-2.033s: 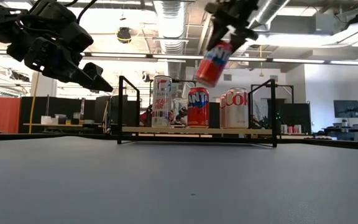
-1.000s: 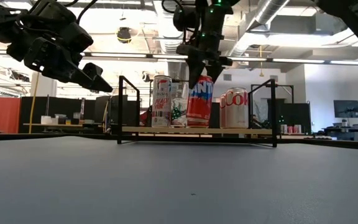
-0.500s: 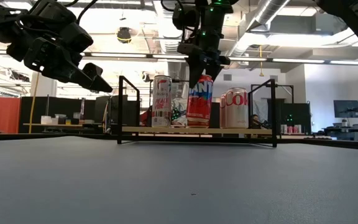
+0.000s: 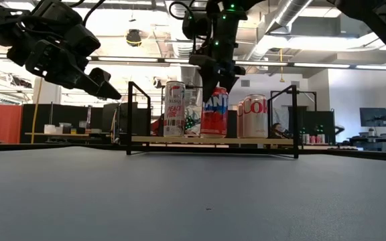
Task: Place canned beverage on shelf
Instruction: Put the orange soda can on the shelf aligned with the other orange soda can, then put the black soda can on the shelf aligned with the other black soda can
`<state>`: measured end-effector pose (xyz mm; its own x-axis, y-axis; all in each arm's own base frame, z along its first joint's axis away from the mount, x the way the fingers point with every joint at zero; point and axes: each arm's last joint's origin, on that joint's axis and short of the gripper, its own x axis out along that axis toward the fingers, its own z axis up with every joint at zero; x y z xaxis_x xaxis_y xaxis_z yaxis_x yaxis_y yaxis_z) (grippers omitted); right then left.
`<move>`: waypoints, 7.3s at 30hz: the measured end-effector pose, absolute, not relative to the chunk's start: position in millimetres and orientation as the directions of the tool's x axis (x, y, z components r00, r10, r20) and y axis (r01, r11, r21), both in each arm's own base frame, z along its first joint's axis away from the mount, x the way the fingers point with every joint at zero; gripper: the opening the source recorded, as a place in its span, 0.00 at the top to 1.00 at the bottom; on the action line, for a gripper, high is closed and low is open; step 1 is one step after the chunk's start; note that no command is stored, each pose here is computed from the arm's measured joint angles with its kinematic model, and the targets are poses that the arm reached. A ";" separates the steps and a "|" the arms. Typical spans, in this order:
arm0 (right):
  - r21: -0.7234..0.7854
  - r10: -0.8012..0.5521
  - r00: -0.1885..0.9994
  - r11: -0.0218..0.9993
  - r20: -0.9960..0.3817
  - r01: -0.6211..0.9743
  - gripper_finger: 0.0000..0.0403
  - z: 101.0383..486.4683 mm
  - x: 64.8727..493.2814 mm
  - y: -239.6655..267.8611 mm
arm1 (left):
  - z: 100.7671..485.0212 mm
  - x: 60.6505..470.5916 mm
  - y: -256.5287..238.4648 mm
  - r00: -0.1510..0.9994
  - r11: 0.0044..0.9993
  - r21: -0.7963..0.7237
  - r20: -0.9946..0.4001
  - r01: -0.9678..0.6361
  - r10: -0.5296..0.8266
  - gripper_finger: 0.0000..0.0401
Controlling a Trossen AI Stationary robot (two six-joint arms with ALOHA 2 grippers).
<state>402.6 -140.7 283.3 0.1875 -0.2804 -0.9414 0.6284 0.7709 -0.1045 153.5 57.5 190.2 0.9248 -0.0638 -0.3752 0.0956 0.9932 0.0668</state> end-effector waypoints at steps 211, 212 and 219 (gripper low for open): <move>0.018 -0.001 -0.100 0.982 -0.995 -0.188 0.34 308.5 211.5 130.7 | 202.2 169.3 15.6 0.947 0.974 0.103 -0.274 0.202 -0.168 0.09; 0.018 -0.006 -0.115 0.977 -0.993 -0.213 0.34 306.1 218.3 132.0 | 202.1 169.3 15.6 0.947 0.974 0.103 -0.275 0.202 -0.167 0.09; 0.092 0.035 -0.212 0.961 -0.977 -0.261 0.34 289.0 233.8 139.4 | 201.7 169.2 15.6 0.945 0.973 0.107 -0.278 0.206 -0.169 0.09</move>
<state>233.8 139.4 289.0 -0.2122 0.0353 -0.9766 -0.2613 0.9609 0.0915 169.2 15.6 201.7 0.9455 -0.1692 -0.2782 0.2055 0.9728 0.1067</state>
